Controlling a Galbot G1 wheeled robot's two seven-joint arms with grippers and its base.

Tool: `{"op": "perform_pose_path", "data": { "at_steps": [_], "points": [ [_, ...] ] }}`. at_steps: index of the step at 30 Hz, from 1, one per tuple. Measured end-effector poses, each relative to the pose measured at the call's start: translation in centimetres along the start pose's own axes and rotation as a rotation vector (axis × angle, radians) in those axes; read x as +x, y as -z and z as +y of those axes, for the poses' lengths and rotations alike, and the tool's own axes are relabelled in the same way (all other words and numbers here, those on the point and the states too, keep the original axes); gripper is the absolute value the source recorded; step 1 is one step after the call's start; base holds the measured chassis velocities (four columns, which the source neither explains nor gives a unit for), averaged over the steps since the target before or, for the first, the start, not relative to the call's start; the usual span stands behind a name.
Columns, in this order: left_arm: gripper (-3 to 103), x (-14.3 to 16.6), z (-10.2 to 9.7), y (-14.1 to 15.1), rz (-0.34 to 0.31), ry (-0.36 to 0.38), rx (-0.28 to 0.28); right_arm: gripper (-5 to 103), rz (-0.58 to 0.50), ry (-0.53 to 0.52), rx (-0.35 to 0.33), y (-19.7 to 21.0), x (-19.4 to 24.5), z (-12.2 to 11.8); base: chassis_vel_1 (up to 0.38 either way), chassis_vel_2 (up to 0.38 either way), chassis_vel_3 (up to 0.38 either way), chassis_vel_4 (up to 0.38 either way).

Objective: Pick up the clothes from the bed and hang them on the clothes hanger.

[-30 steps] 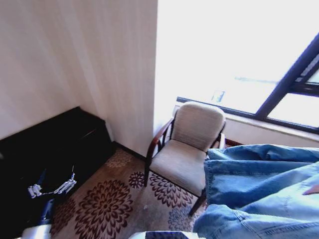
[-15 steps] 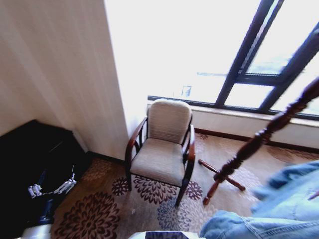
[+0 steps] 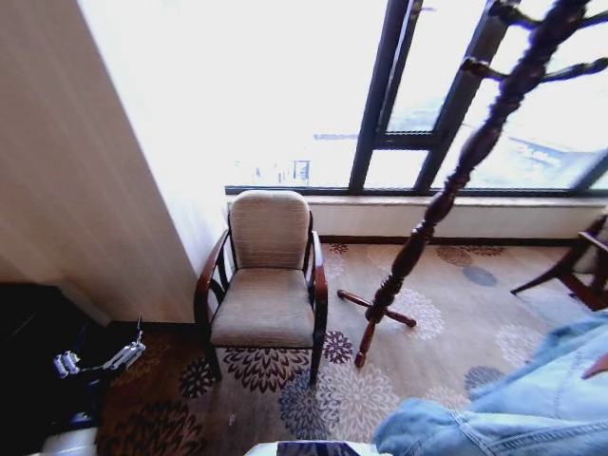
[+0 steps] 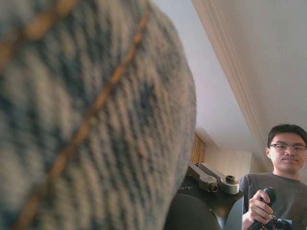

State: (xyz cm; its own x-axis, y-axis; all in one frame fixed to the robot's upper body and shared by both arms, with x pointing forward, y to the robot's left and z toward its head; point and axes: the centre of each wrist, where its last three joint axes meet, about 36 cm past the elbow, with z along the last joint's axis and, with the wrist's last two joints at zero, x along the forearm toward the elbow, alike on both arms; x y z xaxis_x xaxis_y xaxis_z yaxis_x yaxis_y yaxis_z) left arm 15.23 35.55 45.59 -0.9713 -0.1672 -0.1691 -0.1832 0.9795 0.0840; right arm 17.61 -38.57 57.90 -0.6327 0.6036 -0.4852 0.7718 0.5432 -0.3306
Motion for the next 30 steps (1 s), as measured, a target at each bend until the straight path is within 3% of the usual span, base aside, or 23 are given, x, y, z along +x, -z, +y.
{"op": "perform_pose_path", "data": {
  "at_steps": [30],
  "points": [
    [100,0.0,0.0,0.0,0.000,0.000,0.000,19,0.033,0.007,-0.007,-0.4,0.9,1.0,-0.030,-0.030,0.028,0.029]
  ]
}}
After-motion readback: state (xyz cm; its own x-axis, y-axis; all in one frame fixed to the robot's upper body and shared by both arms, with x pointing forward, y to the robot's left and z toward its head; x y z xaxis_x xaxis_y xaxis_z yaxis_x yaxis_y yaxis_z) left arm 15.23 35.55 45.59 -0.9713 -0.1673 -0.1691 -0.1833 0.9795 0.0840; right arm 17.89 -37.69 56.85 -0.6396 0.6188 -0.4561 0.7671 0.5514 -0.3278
